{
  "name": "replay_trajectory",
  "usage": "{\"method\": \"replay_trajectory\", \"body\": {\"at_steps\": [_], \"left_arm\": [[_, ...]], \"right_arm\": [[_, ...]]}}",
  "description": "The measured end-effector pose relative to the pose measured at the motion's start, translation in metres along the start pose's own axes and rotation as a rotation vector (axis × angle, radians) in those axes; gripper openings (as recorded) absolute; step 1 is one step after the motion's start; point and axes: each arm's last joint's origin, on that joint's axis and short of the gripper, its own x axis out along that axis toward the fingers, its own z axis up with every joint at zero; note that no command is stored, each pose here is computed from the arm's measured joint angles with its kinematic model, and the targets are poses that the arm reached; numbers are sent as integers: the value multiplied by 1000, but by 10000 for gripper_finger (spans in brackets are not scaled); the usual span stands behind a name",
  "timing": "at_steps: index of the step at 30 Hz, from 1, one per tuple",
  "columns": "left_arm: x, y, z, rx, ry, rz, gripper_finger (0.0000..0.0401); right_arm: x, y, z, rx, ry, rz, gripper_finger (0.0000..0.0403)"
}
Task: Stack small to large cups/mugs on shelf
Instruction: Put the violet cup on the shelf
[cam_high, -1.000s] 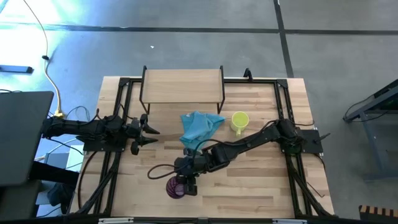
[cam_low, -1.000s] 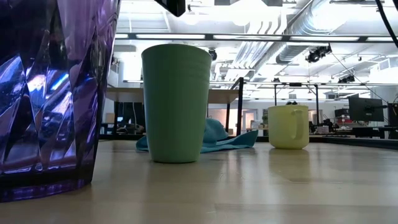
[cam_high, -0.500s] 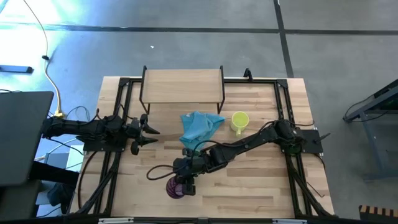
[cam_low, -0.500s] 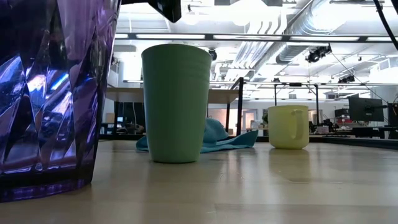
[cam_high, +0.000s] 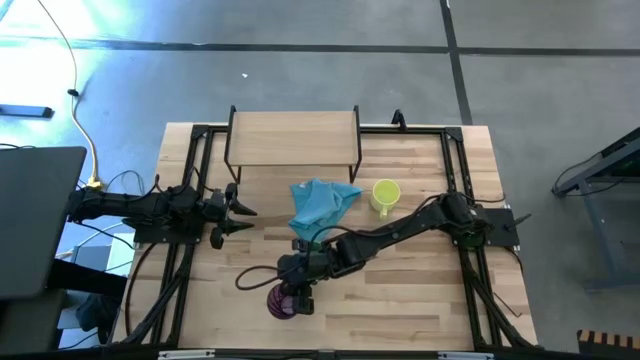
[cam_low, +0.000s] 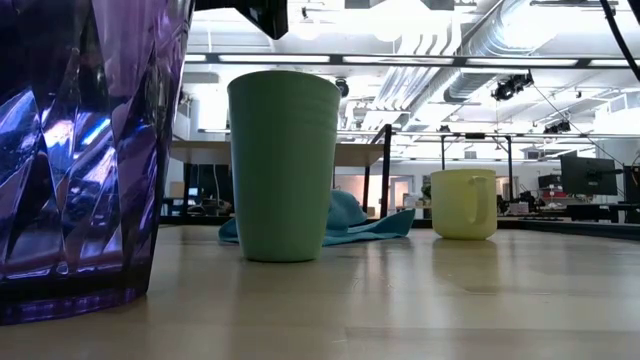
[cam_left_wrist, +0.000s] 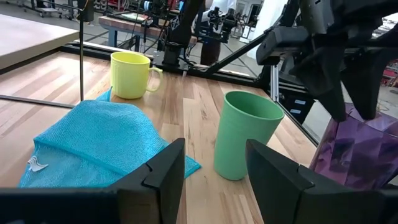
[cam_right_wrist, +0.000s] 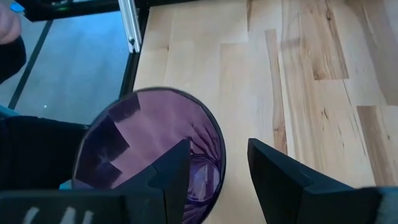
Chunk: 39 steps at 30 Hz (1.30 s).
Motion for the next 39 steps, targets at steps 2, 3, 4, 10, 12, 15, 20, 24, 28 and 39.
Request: {"method": "replay_trajectory", "body": {"at_steps": [2, 3, 4, 10, 12, 15, 20, 24, 28, 39], "left_arm": [[0, 0, 0, 0, 0, 0, 156], [0, 0, 0, 0, 0, 0, 156], [0, 0, 0, 0, 0, 0, 156], [0, 0, 0, 0, 0, 0, 156], [0, 0, 0, 0, 0, 0, 156], [0, 0, 0, 0, 0, 0, 156], [0, 0, 0, 0, 1, 0, 156], [0, 0, 0, 0, 1, 0, 156], [0, 0, 0, 0, 1, 0, 156], [0, 0, 0, 0, 1, 0, 156]], "right_arm": [[1, 0, 0, 0, 0, 2, 151], [1, 0, -1, 0, 2, 3, 151], [2, 0, -1, 0, 5, 5, 151], [2, -1, -1, 4, 11, 1, 151], [2, -1, -1, 4, 11, 1, 151], [5, -4, -2, 9, 11, -3, 151], [10, -7, -3, 15, 17, -10, 151], [11, -8, -3, 17, 15, -10, 151], [11, -7, -2, 13, 1, -5, 151], [11, -7, -2, 10, 6, 9, 107]]}}
